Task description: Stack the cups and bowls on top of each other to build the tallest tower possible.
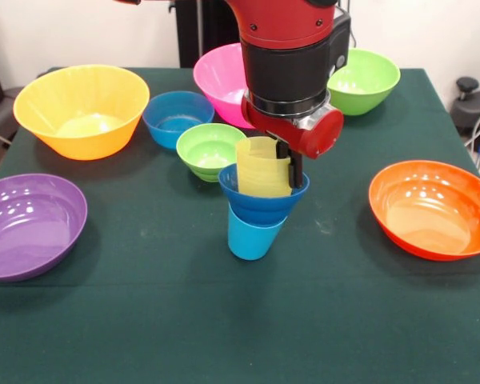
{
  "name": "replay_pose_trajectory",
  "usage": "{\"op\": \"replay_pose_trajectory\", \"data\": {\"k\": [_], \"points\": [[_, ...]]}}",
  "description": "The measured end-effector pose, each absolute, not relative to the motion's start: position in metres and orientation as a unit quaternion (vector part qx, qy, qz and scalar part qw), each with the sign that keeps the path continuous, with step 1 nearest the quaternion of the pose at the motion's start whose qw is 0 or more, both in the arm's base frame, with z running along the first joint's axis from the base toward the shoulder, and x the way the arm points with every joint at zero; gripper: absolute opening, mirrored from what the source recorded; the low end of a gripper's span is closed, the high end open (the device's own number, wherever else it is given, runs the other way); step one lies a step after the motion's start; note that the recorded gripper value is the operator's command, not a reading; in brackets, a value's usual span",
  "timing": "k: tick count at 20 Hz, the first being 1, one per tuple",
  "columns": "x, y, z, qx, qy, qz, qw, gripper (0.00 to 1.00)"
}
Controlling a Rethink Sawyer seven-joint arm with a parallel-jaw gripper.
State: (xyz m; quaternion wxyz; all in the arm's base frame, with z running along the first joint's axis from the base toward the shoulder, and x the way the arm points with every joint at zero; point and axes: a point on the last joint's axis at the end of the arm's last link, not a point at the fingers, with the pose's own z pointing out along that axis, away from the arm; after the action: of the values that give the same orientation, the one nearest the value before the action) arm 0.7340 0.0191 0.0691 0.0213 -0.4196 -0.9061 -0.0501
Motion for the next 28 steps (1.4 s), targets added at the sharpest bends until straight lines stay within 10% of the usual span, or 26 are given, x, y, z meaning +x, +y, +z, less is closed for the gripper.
{"op": "replay_pose_trajectory", "data": {"k": [28], "points": [[0.730, 0.007, 0.066, -0.426, -0.903, -0.046, 0.027, 0.00]]}}
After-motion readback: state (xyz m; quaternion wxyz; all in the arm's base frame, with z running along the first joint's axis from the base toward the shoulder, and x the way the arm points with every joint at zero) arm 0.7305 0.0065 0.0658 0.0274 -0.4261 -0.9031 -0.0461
